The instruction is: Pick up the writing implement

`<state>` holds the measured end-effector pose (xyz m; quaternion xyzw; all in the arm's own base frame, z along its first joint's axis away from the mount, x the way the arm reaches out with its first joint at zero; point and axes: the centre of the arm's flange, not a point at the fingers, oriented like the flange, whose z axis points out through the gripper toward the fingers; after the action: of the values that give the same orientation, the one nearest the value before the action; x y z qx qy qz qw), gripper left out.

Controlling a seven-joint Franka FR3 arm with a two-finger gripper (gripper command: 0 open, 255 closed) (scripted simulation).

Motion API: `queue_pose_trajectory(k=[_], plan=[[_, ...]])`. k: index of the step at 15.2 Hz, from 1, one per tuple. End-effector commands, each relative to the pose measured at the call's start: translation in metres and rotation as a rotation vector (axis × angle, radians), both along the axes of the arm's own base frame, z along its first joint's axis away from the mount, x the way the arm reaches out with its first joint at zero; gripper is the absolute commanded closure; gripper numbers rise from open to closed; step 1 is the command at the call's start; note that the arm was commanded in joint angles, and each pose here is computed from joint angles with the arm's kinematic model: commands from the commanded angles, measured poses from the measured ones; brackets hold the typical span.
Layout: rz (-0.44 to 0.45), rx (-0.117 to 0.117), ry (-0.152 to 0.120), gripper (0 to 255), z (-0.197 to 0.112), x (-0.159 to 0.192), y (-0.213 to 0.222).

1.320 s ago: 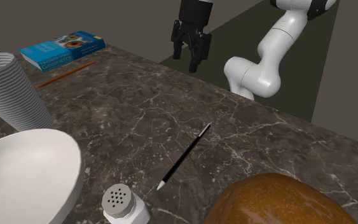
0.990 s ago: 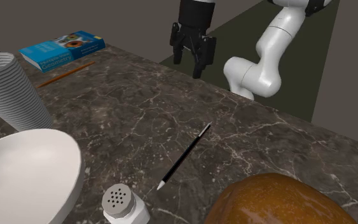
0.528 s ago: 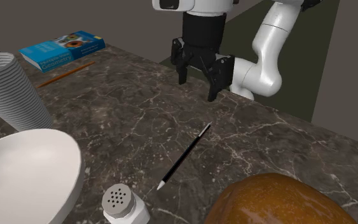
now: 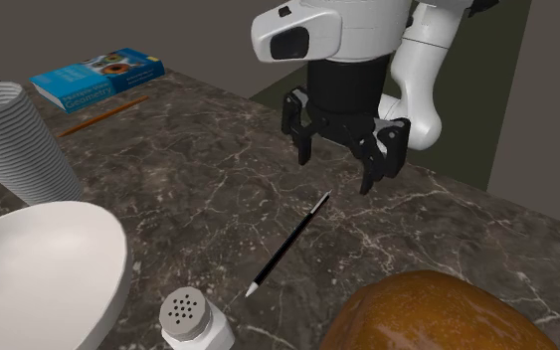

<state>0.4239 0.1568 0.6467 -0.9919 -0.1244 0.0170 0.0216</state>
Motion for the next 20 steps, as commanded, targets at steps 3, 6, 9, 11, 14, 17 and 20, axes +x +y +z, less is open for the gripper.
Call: queue_pose_trajectory(k=[3,6,9,11,14,17,20], plan=[[0.002,0.000,0.001,0,-0.020,0.001,0.000],[0.002,0.000,0.001,0,-0.029,0.001,0.000],[0.002,0.000,0.001,255,-0.028,0.001,-0.001],[0.002,0.000,0.001,255,-0.027,0.002,0.000],[0.002,0.000,0.001,255,-0.028,0.002,0.001],[0.002,0.000,0.001,255,-0.023,0.001,0.000],[0.002,0.000,0.001,255,-0.008,0.001,0.000]])
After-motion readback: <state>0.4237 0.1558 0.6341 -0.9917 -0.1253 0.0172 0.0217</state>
